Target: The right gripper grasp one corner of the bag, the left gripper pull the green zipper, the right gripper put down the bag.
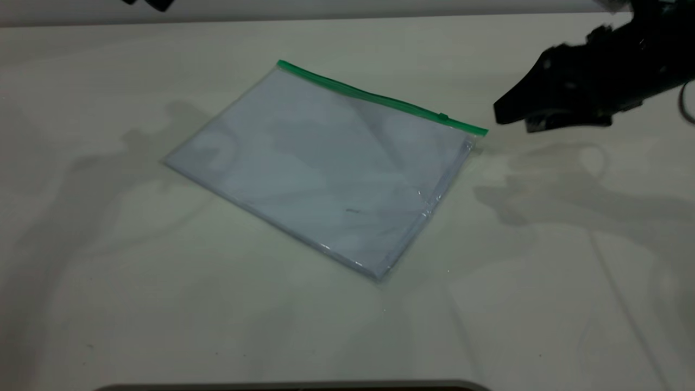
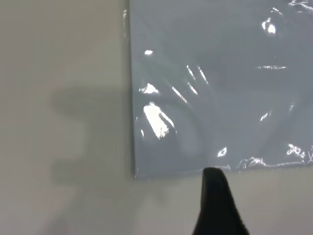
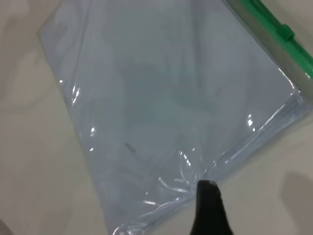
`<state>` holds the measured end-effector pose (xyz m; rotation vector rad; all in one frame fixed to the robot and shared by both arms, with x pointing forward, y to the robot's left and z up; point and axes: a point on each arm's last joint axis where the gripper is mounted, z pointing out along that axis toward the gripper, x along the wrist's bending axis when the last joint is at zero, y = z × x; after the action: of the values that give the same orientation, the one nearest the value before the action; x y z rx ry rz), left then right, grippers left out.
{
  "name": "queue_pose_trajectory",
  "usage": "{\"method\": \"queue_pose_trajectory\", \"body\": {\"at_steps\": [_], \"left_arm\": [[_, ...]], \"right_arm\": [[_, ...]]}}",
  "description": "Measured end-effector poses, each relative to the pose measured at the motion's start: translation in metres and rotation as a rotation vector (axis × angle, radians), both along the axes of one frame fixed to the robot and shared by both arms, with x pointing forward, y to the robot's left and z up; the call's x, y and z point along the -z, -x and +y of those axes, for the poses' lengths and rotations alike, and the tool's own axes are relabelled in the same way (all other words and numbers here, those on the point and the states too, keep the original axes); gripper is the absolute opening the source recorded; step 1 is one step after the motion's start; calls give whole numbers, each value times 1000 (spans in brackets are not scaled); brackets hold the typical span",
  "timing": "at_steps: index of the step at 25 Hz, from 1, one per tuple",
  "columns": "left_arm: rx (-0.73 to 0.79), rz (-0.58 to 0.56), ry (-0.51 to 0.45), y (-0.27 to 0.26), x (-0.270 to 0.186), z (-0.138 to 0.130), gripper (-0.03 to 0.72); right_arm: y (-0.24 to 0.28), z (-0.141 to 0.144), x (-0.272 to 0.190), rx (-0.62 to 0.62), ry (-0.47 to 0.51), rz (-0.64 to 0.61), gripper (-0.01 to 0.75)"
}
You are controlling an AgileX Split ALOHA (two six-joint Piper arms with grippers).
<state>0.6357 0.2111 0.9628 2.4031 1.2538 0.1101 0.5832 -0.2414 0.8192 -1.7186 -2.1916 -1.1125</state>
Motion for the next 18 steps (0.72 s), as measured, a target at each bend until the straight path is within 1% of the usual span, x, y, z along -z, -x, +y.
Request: {"method": "queue_pose_trajectory", "body": {"at_steps": [6, 14, 18], "left_arm": [[24, -47, 2, -1, 0, -15, 536], [21, -76, 1, -3, -1, -17, 536], [16, -90, 0, -4, -1, -17, 536]], "right_arm": [[-11, 3, 34, 8, -55, 14, 564], [-24, 3, 68, 4, -53, 1, 564], [-30, 5, 78, -3, -77, -26, 564]]}}
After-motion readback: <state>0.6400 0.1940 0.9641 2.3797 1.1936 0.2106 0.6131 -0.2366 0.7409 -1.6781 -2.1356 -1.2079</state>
